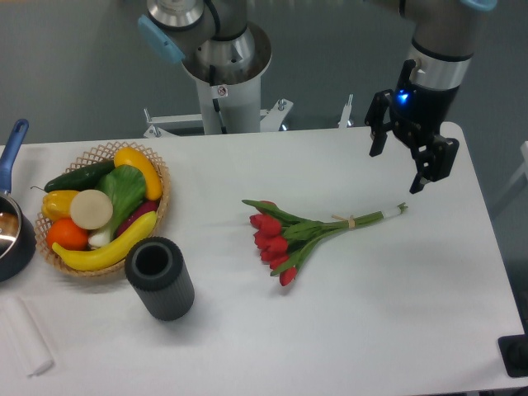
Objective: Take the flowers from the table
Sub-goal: 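Move the open gripper over the stems of the red tulip bouquet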
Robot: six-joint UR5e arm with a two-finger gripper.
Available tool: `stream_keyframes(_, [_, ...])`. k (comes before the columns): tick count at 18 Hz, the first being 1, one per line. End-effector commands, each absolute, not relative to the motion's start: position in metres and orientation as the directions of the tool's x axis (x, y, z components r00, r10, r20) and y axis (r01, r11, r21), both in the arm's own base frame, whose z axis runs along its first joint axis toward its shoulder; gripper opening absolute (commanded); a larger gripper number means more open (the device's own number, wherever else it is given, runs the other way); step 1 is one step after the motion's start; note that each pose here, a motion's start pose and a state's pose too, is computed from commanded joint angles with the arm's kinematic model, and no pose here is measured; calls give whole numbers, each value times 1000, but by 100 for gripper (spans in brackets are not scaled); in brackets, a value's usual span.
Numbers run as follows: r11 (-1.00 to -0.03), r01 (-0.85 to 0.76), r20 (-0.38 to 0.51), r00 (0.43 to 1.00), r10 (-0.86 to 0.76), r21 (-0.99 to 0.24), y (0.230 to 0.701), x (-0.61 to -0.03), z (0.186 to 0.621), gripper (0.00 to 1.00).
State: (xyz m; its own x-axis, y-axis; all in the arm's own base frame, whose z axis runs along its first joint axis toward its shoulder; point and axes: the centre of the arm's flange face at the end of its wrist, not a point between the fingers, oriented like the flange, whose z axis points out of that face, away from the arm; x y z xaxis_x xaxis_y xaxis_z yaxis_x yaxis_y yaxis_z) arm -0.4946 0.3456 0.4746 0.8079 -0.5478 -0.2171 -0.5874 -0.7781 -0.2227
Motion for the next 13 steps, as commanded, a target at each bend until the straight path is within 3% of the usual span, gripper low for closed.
stream_keyframes(7, [-779, -574, -235, 817, -526, -252, 352, -492, 478, 100])
stream_keyframes(13, [-845, -421, -184, 906, -380, -329, 362, -486, 478, 100])
